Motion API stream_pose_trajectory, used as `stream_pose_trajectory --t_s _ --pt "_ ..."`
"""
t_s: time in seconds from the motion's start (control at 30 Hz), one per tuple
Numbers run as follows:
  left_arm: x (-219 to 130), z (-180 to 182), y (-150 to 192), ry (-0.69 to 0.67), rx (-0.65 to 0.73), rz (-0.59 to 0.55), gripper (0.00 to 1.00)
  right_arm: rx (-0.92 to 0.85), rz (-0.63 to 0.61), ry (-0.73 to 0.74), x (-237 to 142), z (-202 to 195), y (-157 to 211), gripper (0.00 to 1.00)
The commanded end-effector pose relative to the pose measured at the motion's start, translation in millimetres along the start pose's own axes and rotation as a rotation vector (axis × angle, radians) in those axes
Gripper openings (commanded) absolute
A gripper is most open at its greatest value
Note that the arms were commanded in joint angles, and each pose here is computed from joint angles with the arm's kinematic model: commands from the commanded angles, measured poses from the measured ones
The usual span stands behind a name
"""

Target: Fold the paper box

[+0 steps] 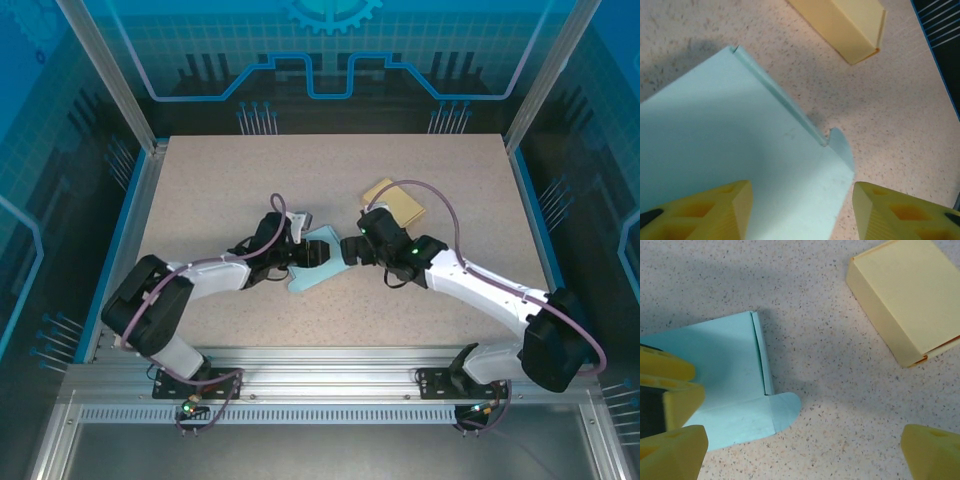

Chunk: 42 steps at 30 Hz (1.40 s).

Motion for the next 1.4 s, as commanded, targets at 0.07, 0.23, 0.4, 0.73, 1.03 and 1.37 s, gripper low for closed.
stream_pose_trajectory --t_s 0.07,0.23,0.4,0.73,1.03,1.37 --pt "-43.3 -20.2 -44.6 -0.124 0.137 -0.097 0.59 0.121 0.096 -0.098 1.4 -6.9 -3.4 1.00" --pt "-53.5 25.1 -42.3 -0.384 0.087 -0.028 0.58 0.208 0.154 -0.177 13.4 -12.7 -0.1 1.00" --pt "-46.6 64.0 -27.5 -0.419 -0.024 0.057 0.55 0.274 0.210 -0.218 31.1 -15.1 5.6 1.00" --pt "-22.8 100.4 2.1 -0.365 -0.210 0.138 0.44 0.322 0.292 -0.261 69.2 -11.2 15.2 1.00" --pt "-31.5 126.7 23.0 -0.346 -0.342 0.137 0.31 0.405 0.312 -0.404 100.1 -7.4 16.5 1.00" --pt "-27.9 129.4 18.1 -0.313 -0.356 0.116 0.31 0.530 0.349 -0.610 126.5 8.2 17.5 0.93"
Point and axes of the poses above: each hand's point on the last joint's axis, 136 mm out from that joint toward the fingers, its own x axis out along the fingers, its own z axis along the line the jaws close on, y = z × x, the point moved 9 cm from there along -x, back along the fingers, and after that the axes turned 6 degrees about x, right-handed, at the moved point
